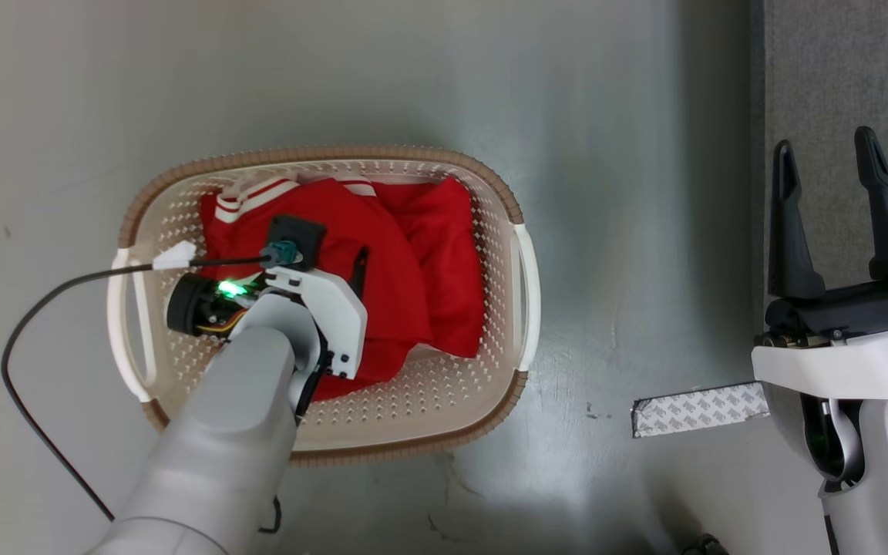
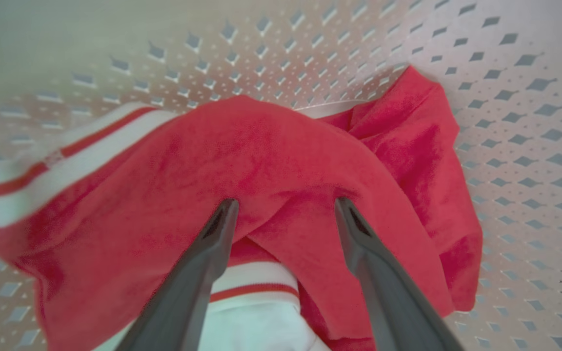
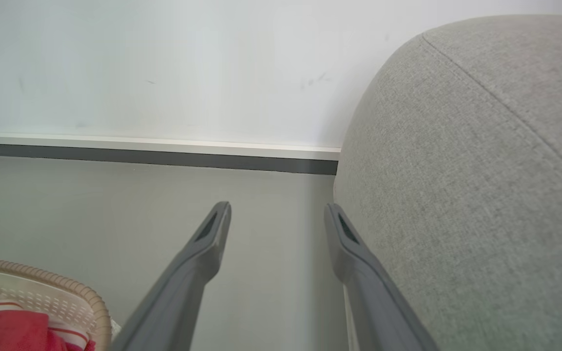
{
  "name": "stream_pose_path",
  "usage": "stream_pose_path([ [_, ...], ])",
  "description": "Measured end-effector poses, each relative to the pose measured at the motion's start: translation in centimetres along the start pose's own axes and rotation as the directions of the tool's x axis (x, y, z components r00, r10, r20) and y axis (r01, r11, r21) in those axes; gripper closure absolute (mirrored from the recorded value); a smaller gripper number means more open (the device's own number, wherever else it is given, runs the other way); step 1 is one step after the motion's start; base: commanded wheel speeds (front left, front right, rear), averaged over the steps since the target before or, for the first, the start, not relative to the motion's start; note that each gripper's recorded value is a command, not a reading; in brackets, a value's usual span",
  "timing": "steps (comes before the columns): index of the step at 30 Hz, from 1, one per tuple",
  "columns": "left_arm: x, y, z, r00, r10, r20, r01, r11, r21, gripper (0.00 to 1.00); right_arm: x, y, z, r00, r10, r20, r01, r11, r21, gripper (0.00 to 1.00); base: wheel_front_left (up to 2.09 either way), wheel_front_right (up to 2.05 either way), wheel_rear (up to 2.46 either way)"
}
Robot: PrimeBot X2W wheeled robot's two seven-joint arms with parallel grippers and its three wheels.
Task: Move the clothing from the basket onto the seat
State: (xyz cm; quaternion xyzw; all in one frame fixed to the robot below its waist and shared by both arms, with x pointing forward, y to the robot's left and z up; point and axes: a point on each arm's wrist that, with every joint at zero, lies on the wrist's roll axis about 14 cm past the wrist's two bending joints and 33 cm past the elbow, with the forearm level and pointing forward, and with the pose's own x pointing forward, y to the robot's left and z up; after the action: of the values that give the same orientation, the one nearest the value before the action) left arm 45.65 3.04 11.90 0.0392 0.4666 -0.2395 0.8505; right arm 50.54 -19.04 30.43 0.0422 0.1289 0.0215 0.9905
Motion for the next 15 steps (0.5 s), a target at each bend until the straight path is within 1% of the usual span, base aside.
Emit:
stream_pose_path([
  [4, 0.5, -0.6, -0.3, 1.000, -0.016, -0.007, 0.015, 0.999, -0.033, 0.00, -0.1, -0.1, -0.5, 1.000, -0.002, -0.013, 0.002, 1.000, 0.000, 0.00, 0.00, 0.00, 0.00],
  [10, 1.3, -1.4, -0.7, 0.999, -0.029, -0.025, 0.028, 0.999, -0.042, 0.00, -0.2, -0.5, -0.9, 1.000, -0.010, -0.021, 0.010, 1.000, 0.001, 0.00, 0.00, 0.00, 0.00],
  [15, 2.2, -2.1, -2.1, 0.996, -0.051, -0.068, 0.049, 0.998, -0.027, 0.00, -0.3, -1.1, -1.8, 0.999, -0.024, -0.036, 0.024, 1.000, -0.010, 0.00, 0.00, 0.00, 0.00],
])
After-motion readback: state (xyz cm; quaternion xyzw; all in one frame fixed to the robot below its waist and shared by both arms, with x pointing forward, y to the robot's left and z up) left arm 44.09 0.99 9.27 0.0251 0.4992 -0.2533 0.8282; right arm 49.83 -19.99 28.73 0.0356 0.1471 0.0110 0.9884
